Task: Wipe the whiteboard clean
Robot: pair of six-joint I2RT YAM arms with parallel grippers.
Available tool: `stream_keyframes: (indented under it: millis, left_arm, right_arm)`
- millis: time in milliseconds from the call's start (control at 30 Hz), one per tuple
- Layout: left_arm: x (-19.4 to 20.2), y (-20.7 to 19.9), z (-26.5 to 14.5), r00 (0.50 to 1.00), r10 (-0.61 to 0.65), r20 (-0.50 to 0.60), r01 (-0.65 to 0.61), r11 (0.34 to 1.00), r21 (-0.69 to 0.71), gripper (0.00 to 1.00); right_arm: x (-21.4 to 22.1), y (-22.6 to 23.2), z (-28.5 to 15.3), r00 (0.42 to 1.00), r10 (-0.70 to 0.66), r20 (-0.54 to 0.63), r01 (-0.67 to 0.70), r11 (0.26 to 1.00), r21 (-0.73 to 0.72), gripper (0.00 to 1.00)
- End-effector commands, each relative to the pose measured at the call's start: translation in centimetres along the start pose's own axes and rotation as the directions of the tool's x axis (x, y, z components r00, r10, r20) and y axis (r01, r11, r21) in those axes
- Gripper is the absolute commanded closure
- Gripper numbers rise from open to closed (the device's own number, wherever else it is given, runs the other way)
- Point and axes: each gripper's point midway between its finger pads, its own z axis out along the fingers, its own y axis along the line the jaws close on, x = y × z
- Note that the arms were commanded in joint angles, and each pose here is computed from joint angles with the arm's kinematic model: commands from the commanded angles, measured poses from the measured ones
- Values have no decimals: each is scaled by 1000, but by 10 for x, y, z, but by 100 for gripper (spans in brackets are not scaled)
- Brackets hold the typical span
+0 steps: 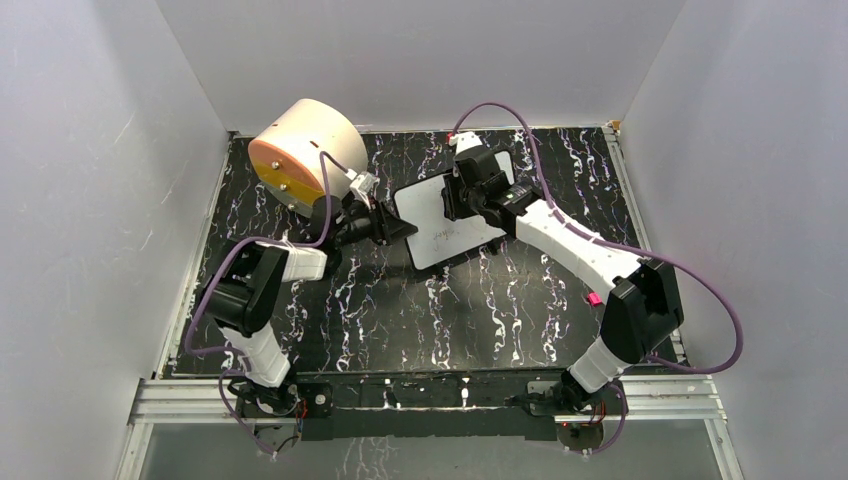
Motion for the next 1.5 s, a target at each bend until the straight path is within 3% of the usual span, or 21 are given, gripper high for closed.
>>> stream_keyframes:
  millis: [0,100,167,367,600,833,1100,1300,1467]
  left_arm:
    - [-11,-2,9,998,55,43,-56,998,22,69]
    - [-6,0,11,998,62,25,-63,998,28,92]
    - [0,0,9,997,78,3,-78,996,37,100]
    - [18,-13,2,987,128,-100,-114,985,132,100]
    - [24,-32,-16,977,170,-130,-131,955,265,100]
    - [23,-27,-20,971,182,-152,-143,960,241,100]
    - [29,-20,-19,963,201,-178,-157,960,232,100]
    - [34,-17,-21,957,214,-196,-166,957,237,100]
    - [33,-19,-22,954,225,-195,-176,954,242,100]
  right_arm:
    - [-29,8,-3,996,-5,94,7,1000,-15,85]
    - [-29,7,-4,996,-8,92,9,1000,-10,85]
    - [-29,7,-6,996,-8,94,9,1000,-11,85]
    - [-27,6,-16,996,-9,93,10,1000,-13,85]
    - [-21,3,-26,996,-16,91,16,1000,-7,84]
    - [-1,12,-15,994,-98,49,97,995,21,84]
    - [-1,58,4,984,-173,52,173,985,6,85]
    - [-15,46,13,989,-111,99,100,989,107,85]
    - [-14,2,17,994,-12,107,-7,985,175,85]
